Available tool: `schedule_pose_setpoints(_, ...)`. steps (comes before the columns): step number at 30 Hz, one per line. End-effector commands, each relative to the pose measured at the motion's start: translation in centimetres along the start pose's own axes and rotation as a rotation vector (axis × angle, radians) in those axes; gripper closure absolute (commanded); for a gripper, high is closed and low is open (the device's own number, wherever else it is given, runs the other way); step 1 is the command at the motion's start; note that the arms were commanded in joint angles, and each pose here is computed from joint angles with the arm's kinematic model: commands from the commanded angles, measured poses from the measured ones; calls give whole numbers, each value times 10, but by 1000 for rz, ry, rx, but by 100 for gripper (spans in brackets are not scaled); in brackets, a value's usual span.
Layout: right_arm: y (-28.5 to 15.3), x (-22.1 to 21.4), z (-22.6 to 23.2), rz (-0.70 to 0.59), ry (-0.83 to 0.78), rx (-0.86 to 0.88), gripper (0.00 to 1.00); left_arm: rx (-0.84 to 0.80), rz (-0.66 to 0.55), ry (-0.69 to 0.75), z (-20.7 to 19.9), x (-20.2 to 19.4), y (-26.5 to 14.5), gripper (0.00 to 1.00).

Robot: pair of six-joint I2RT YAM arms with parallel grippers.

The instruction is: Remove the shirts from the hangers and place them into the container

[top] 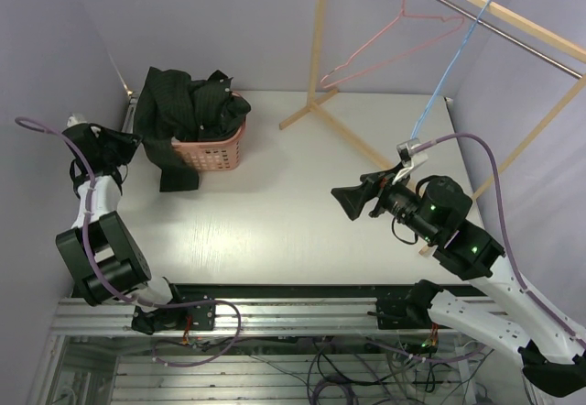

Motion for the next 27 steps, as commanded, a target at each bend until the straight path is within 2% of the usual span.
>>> schedule_pose_setpoints(1, -3, 4, 1, -24, 4, 4, 0, -46, -16, 42, -24, 18, -13, 87)
schedule_pose_setpoints(3, -3, 4, 1, -26, 6, 5, 0, -36, -10, 44, -27, 19, -14, 93)
schedule_pose_setpoints(11, -4, 4, 0, -30, 8, 1, 0, -1, -9, 117, -52, 34, -21, 93)
schedule_pose_setpoints(14, -2, 2, 0, -25, 12, 3, 0, -23, -55, 157, -78, 47, -29, 93)
schedule_pose_setpoints(19, 3, 0, 2, -20, 17, 15, 0, -140, -131, 214, -149, 69, -39, 93)
schedule_pose_setpoints(22, 5, -1, 2, -14, 18, 17, 0, -168, -127, 256, -183, 69, -36, 93)
schedule_pose_setpoints(25, 3, 0, 1, -15, 16, 8, 0, -148, -87, 285, -195, 60, -30, 93)
schedule_pose_setpoints(27, 0, 1, -1, -23, 15, -3, 0, -135, -50, 287, -186, 50, -27, 93)
Point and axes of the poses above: each gripper's point midway between its finger pads, its own y axis out along the fingers, its own z axis along the line the jaws close on, x = y × z, the point moved 3 cm from there along -y, back along the fingers, and after that the axes turned 5 degrees about y, right-handed, at the moved point
